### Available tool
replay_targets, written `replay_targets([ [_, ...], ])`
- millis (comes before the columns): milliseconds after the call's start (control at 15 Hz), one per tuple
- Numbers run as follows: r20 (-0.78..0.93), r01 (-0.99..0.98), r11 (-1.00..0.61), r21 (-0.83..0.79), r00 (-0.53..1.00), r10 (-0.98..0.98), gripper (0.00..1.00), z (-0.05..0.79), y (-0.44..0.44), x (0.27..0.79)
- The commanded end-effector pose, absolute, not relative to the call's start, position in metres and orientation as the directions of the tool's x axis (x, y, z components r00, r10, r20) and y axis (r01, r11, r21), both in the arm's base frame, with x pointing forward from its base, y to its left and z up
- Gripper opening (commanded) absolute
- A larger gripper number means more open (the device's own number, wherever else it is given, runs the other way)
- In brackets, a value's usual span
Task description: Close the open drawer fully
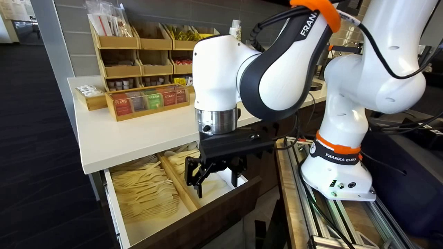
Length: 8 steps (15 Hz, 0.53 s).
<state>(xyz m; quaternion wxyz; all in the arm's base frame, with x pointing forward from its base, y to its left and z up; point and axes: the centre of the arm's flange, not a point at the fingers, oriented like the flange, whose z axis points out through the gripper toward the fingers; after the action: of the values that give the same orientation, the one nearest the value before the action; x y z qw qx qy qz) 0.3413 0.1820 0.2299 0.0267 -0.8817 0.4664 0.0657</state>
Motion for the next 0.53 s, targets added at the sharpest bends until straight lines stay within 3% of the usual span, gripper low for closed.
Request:
replay_targets([
  [0,-0.139,-0.826,-0.564,0.011,0.557,-0.819,1.00,0.231,0.182,0.342],
  [467,-0.194,-0.752,-0.659,-0.020,0.649,-0.735,1.00,0.199,0.206,0.335],
])
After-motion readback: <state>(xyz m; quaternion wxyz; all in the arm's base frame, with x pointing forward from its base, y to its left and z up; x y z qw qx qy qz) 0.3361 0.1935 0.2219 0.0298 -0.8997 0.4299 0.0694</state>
